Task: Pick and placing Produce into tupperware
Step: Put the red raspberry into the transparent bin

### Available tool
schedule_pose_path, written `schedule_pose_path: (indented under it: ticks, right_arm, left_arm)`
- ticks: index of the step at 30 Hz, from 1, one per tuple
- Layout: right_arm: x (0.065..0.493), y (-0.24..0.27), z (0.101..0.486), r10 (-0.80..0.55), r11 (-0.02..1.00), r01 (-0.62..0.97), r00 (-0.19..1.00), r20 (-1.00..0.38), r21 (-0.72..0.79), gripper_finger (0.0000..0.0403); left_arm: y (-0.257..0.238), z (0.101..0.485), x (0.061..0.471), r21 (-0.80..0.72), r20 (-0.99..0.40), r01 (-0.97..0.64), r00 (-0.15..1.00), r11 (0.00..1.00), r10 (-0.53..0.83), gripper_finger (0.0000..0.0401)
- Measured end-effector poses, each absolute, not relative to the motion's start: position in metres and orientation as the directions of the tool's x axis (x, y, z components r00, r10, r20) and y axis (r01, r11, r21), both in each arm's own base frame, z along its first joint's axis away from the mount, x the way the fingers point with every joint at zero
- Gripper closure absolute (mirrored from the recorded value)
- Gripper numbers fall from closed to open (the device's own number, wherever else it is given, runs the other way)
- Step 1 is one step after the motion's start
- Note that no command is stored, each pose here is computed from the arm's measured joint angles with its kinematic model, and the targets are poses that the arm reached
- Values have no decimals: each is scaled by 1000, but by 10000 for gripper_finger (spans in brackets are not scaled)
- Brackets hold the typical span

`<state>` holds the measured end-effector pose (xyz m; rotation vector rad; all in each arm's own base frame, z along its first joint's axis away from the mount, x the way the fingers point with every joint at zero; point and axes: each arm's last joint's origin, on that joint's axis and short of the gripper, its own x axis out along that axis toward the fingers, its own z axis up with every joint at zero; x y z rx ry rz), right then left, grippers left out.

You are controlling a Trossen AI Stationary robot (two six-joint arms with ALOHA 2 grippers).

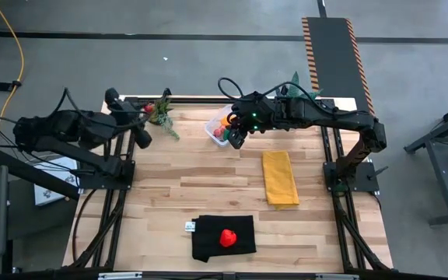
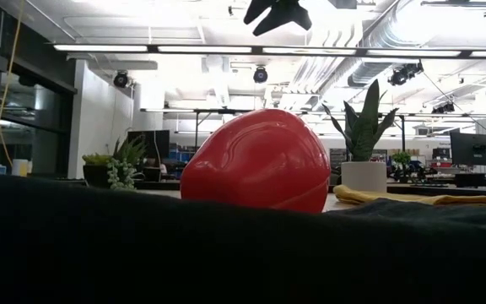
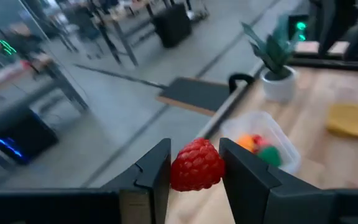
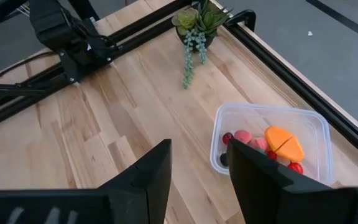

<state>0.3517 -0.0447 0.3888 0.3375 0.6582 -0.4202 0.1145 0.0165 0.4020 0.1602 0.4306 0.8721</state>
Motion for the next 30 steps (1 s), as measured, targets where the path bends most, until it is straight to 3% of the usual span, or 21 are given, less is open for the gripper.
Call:
schedule_pose_path:
  ticks: [7, 15, 30]
  right_arm:
    - [353, -45, 390, -277, 865, 474, 725, -631, 165, 256]
    - [353, -45, 391, -282, 865, 475, 727, -626, 162, 256]
    - [354, -45, 391, -282, 861, 479, 730, -623, 172, 256]
  left_arm:
    - [17, 419, 121, 390, -174, -692, 591, 607, 787, 284]
    - [26, 434, 119, 364, -83, -688, 648, 628, 758, 284]
    - [95, 430, 128, 232, -125, -577, 781, 783, 612, 284]
